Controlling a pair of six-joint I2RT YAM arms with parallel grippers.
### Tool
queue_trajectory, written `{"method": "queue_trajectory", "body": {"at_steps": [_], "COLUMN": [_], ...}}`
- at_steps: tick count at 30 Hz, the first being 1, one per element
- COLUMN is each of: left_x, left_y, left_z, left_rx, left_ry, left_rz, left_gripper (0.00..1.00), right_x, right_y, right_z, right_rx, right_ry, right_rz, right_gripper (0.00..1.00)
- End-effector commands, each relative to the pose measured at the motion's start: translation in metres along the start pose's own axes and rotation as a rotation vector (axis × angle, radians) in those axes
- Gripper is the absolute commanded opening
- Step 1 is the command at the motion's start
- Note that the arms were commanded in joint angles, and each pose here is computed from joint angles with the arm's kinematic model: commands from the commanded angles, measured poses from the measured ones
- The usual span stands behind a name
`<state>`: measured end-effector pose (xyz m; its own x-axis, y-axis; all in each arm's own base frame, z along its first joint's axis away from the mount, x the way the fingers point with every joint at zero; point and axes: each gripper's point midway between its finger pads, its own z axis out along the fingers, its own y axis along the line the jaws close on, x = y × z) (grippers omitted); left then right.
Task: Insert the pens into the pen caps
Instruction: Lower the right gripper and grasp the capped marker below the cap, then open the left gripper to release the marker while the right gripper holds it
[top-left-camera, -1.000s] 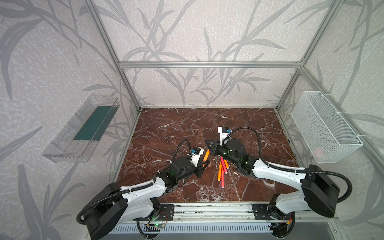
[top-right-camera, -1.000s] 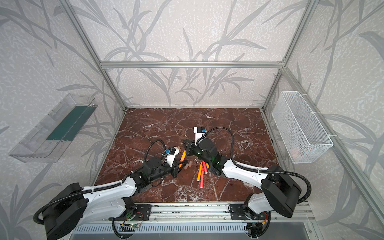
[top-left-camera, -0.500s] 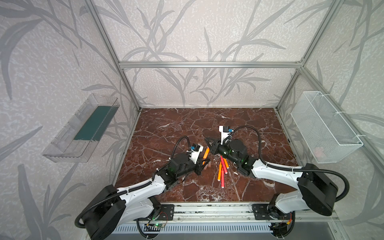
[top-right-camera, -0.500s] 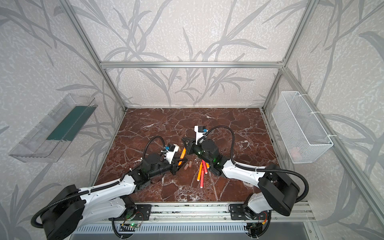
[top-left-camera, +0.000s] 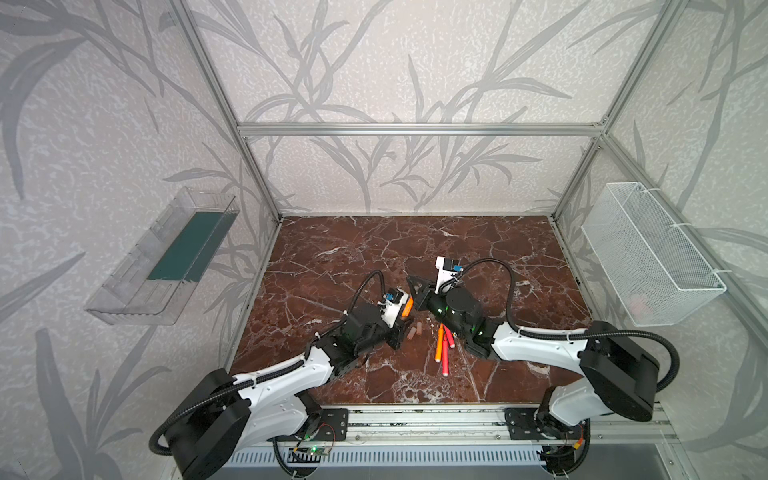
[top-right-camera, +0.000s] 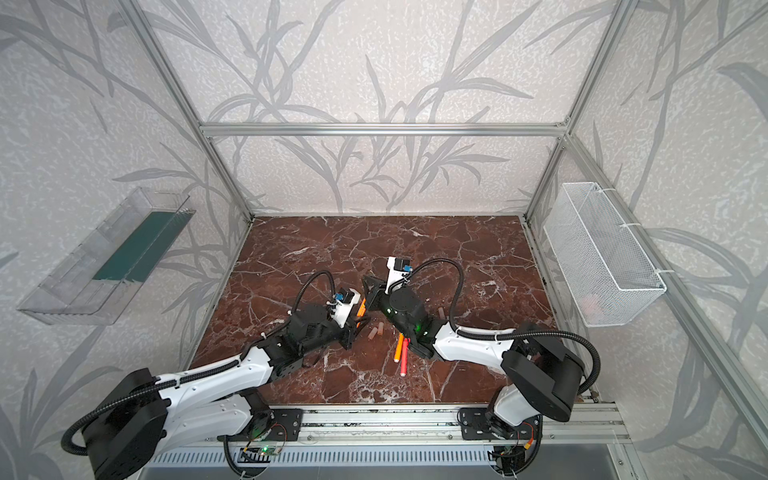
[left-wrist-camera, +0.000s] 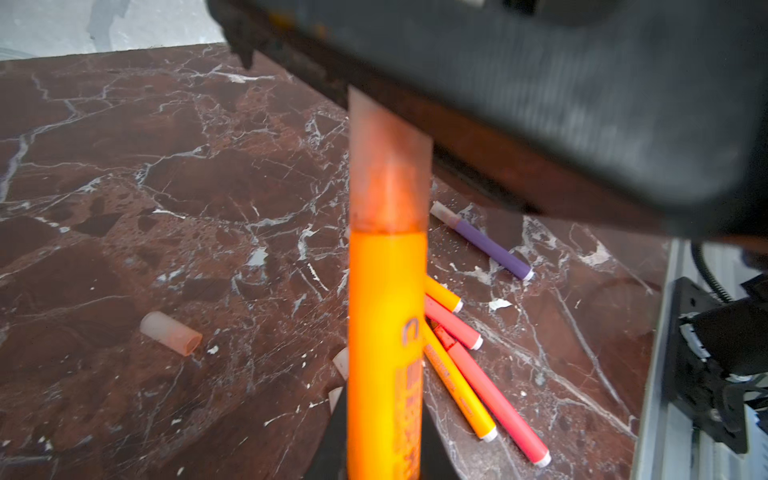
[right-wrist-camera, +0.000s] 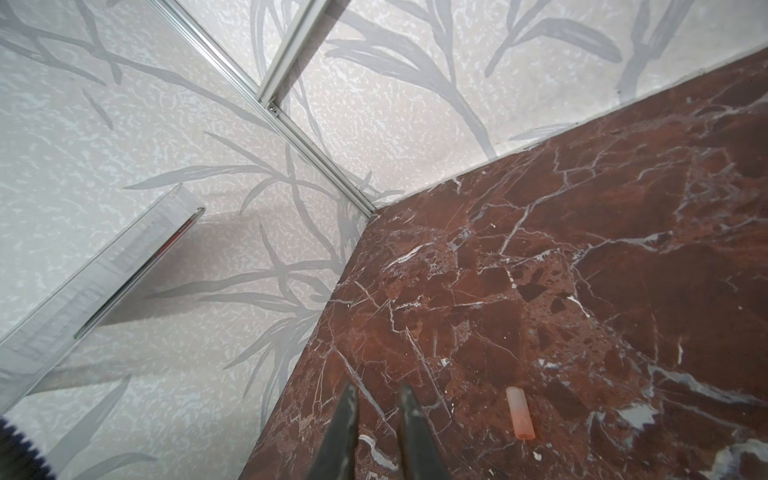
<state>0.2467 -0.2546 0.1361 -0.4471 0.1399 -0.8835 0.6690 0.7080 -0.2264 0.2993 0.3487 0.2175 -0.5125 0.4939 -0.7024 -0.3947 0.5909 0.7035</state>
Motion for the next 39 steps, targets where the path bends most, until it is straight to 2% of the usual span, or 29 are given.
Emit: {"method": "queue_trajectory", "body": {"at_steps": [1,3,7,11,14,20,24,31,36,39], "left_x": [-0.12,-0.12,-0.125,-0.123,-0.12,-0.104,-0.096,-0.074,-0.07,-0.069], "left_y": [0.042,0.045,0.043,0.032,0.025,0.012,-0.003,-0.031,-0.04,-0.041], "left_z": [-0.023,-0.022,-0.022,-0.023,-0.025,-0.024,-0.028,-0.031,-0.032,-0.031], "left_rx": [-0.228,-0.169,0.043,0.142,0.166,0.189,0.222,0.26,0.277,0.278], "left_ry": [-0.387,-0.378,-0.361,-0.338,-0.333,-0.281,-0.261,-0.215,-0.216,-0.215], "left_rz": [-0.091,-0.138,-0.241,-0.247,-0.218,-0.175,-0.13,-0.042,-0.032,-0.031], "left_gripper": [0.0,0.0,0.0,0.0,0.0,0.0,0.0,0.0,0.0,0.0], "right_x": [0.099,0.095,0.084,0.087,0.088,0.076,0.064,0.035,0.03,0.032], "right_y": [0.011,0.017,0.039,0.046,0.048,0.038,0.032,0.044,0.049,0.051], "right_z": [-0.026,-0.029,-0.038,-0.041,-0.041,-0.038,-0.043,-0.052,-0.052,-0.051], "right_rx": [-0.052,-0.09,-0.26,-0.31,-0.315,-0.211,-0.157,-0.143,-0.146,-0.16], "right_ry": [0.354,0.334,0.257,0.263,0.275,0.253,0.227,0.173,0.17,0.169], "right_rz": [-0.034,-0.06,-0.129,-0.165,-0.161,-0.169,-0.194,-0.257,-0.26,-0.25], "right_gripper": [0.0,0.0,0.0,0.0,0.0,0.0,0.11,0.18,0.23,0.3]}}
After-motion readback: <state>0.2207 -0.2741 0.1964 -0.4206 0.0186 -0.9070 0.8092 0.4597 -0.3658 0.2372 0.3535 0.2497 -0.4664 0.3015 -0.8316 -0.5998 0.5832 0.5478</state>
